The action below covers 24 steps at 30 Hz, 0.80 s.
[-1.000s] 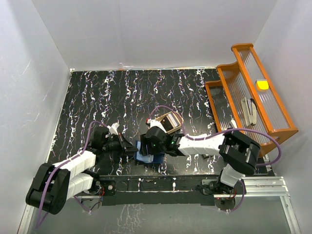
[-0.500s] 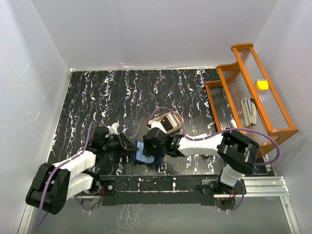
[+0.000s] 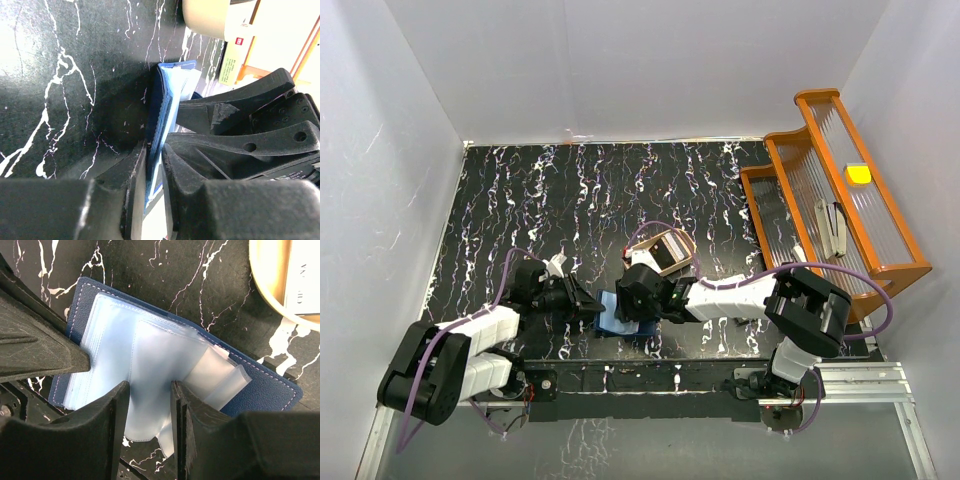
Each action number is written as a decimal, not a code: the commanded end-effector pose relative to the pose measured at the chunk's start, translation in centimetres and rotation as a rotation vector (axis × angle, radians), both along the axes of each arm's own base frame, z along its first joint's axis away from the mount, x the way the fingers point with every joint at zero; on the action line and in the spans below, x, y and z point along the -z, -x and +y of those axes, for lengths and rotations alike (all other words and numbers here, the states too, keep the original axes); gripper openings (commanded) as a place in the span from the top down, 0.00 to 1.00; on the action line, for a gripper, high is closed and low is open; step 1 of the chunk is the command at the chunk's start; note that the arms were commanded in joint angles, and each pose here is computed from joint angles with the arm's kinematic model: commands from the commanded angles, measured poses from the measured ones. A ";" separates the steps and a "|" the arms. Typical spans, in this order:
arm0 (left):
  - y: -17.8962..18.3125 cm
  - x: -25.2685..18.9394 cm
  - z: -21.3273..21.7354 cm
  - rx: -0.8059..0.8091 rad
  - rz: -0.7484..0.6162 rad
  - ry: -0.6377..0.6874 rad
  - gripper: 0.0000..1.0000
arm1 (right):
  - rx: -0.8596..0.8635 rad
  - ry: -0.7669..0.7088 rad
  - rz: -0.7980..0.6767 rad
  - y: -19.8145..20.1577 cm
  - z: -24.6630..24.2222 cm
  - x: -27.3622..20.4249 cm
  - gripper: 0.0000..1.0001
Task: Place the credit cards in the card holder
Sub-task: Open the card holder at the center of the board.
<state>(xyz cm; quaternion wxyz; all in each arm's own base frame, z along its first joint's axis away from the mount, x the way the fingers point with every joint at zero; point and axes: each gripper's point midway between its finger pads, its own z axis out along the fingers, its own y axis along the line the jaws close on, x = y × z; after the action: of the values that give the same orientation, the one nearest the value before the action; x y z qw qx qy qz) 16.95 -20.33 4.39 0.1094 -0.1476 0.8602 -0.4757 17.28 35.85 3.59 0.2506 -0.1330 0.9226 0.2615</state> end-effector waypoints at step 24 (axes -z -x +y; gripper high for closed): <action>-0.5 0.3 -0.6 0.034 -0.020 -0.011 0.67 | 0.026 0.002 -0.033 -0.3 -0.7 0.1 0.65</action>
<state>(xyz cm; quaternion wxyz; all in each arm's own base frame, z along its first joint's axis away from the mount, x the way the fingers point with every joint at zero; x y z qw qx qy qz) 16.72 -20.38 3.23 0.0976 -0.1465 0.8679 -0.4646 17.39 35.35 3.27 0.2585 -0.1290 0.9220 0.2579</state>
